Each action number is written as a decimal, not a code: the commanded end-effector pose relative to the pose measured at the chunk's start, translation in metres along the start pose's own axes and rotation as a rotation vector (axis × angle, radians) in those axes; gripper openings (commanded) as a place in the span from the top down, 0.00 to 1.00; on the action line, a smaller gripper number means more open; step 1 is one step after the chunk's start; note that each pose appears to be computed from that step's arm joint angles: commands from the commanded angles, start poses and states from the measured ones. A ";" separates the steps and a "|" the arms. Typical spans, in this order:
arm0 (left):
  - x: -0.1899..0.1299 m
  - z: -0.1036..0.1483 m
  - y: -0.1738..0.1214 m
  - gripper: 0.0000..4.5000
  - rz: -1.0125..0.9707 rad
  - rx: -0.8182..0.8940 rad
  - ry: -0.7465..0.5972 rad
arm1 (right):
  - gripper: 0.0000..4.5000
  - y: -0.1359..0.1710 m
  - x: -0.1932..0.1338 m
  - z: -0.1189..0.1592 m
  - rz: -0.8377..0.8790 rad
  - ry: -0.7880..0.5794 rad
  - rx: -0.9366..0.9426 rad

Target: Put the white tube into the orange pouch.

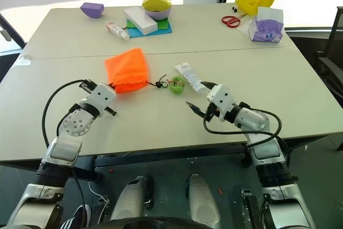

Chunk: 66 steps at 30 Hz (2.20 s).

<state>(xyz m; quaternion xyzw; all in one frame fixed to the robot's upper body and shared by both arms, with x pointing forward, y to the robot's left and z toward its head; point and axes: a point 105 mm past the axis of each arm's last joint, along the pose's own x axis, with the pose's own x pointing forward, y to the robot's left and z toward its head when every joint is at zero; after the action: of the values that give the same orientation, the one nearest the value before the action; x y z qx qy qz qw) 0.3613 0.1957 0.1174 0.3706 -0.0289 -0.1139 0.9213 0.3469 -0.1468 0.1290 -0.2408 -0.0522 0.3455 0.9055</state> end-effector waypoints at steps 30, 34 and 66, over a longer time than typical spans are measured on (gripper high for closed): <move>-0.003 0.020 -0.003 0.99 0.032 0.001 -0.076 | 0.01 -0.037 0.038 0.015 -0.174 0.406 0.474; -0.002 0.022 -0.004 0.99 0.033 -0.001 -0.084 | 0.01 -0.037 0.039 0.010 -0.162 0.465 0.469; -0.003 0.028 -0.007 1.00 0.029 -0.013 -0.109 | 0.61 -0.028 0.026 0.041 -0.024 0.395 0.361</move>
<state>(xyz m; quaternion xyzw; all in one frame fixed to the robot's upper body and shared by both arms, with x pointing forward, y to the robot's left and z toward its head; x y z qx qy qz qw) 0.3548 0.1762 0.1187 0.3551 -0.0558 -0.1229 0.9250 0.3813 -0.1417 0.1454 -0.1301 0.2374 0.2535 0.9287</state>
